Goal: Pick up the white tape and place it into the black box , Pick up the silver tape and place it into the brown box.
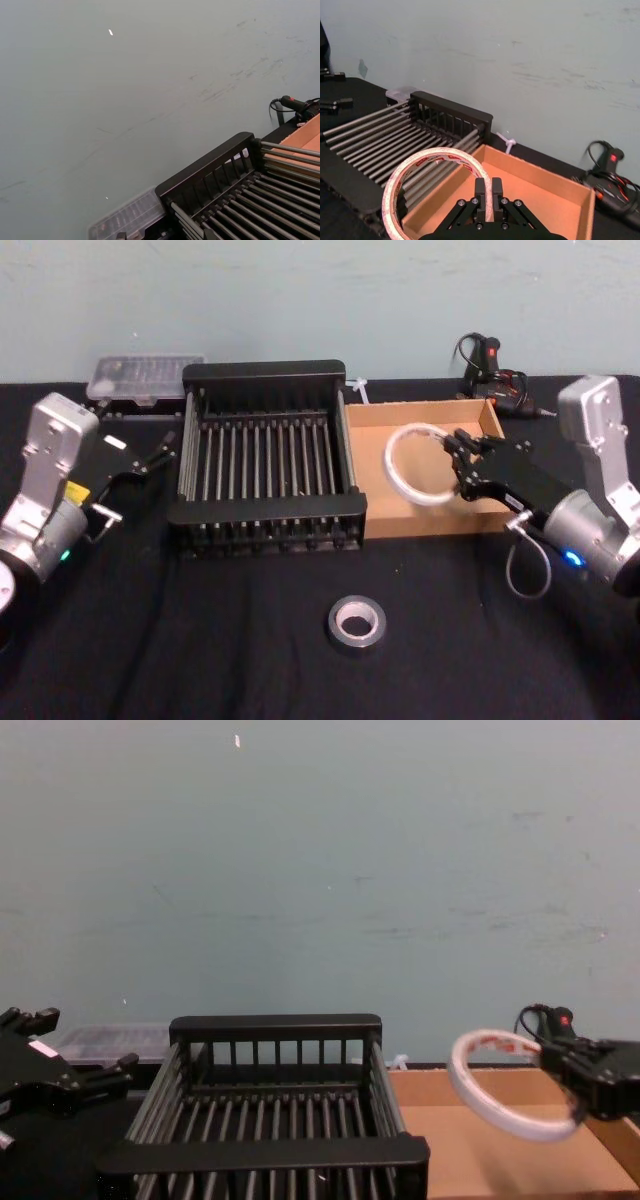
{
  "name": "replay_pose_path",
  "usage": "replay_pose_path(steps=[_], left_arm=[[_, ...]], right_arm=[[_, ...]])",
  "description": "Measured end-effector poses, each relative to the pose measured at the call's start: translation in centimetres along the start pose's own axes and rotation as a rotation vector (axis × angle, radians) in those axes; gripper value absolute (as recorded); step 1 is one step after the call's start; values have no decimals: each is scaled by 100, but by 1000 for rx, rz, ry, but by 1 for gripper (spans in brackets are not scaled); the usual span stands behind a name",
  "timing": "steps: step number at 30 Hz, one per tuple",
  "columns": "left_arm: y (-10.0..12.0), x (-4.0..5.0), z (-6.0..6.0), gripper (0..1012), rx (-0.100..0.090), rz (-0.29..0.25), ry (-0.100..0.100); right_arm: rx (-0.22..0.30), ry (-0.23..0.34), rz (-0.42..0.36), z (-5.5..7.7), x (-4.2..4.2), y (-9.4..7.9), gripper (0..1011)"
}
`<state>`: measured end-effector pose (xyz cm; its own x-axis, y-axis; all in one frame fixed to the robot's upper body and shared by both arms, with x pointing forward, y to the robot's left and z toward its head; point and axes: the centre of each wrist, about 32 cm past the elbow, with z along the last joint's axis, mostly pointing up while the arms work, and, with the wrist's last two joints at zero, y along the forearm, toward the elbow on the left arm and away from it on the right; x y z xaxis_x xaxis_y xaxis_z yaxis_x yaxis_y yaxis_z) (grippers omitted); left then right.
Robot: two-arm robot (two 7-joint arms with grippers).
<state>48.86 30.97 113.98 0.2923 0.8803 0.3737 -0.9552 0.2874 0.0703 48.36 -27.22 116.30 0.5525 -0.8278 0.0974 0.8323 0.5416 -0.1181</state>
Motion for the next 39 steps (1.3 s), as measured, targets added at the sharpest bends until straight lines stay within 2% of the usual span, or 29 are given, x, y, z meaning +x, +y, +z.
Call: replay_pose_path(steps=[9, 19, 29, 39], left_arm=[[0, 0, 0, 1001, 0, 0, 0], [0, 0, 0, 1001, 0, 0, 0], [0, 0, 0, 1001, 0, 0, 0], [0, 0, 0, 1001, 0, 0, 0]], right_arm=[[10, 2, 25, 95, -60, 282, 80], [8, -7, 42, 123, -150, 547, 80], [9, -28, 43, 148, -128, 841, 80], [6, -48, 67, 173, -146, 1032, 80]])
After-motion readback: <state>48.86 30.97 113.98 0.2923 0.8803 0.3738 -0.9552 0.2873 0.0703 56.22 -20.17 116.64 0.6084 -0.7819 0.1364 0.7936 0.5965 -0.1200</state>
